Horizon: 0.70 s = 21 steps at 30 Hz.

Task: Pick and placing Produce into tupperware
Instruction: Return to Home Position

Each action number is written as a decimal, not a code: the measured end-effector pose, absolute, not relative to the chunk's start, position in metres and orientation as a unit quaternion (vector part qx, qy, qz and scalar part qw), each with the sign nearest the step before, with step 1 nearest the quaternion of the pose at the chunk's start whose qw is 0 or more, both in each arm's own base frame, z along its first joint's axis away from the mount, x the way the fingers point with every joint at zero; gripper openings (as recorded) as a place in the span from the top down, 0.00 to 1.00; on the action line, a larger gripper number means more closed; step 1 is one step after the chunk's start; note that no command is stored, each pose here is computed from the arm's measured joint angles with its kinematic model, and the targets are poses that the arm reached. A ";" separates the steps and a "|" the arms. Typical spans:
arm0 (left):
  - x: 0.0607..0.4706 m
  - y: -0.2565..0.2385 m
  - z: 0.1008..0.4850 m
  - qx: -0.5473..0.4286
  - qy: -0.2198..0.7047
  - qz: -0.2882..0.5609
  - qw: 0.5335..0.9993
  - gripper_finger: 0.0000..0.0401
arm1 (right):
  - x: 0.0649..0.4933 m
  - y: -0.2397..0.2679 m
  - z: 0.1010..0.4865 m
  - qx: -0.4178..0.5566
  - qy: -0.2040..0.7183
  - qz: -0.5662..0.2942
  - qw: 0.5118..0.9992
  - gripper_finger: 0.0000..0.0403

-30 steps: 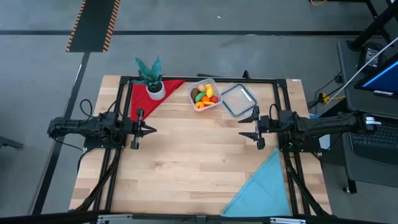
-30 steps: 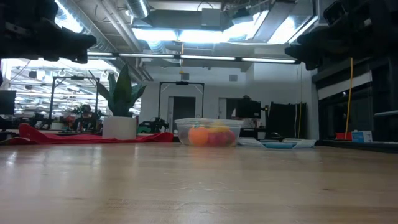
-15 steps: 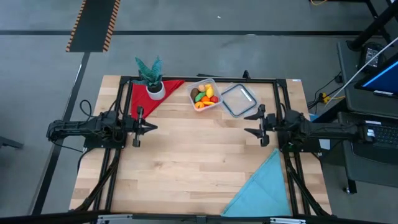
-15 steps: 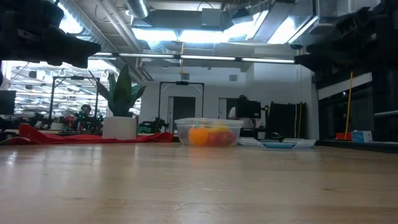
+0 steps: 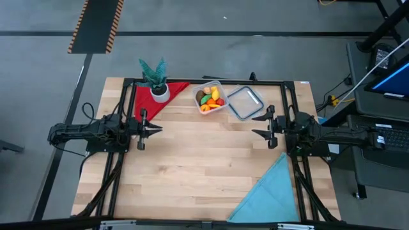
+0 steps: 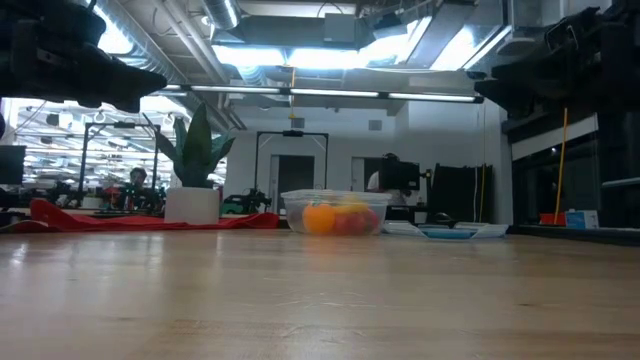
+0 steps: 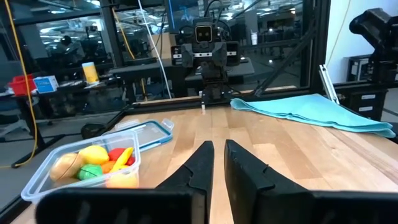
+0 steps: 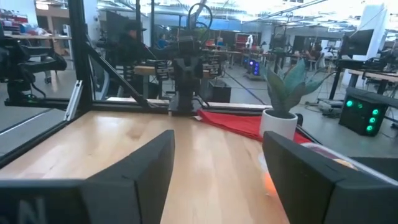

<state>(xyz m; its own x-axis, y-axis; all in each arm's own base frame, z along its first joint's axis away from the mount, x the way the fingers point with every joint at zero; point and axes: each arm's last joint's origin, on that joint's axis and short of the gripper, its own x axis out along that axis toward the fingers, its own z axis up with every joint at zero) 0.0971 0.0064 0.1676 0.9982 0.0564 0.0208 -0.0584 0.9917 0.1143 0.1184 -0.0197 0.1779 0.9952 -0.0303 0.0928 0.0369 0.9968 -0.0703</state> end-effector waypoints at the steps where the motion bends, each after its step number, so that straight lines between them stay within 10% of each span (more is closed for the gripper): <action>1: 0.097 0.006 0.168 0.058 -0.009 0.029 0.998 0.91 | 0.118 -0.020 0.178 -0.035 -0.046 -0.017 0.998 0.39; 21: 0.097 0.006 0.167 0.058 -0.009 0.030 0.998 0.81 | 0.117 -0.019 0.179 0.001 -0.051 -0.015 0.999 0.39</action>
<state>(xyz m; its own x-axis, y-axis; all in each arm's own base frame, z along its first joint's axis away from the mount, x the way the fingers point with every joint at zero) 0.0971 0.0065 0.1675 0.9981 0.0583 0.0208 -0.0603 0.9915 0.1150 0.1170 -0.0193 0.1789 0.9944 -0.0294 0.1010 0.0293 0.9996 0.0027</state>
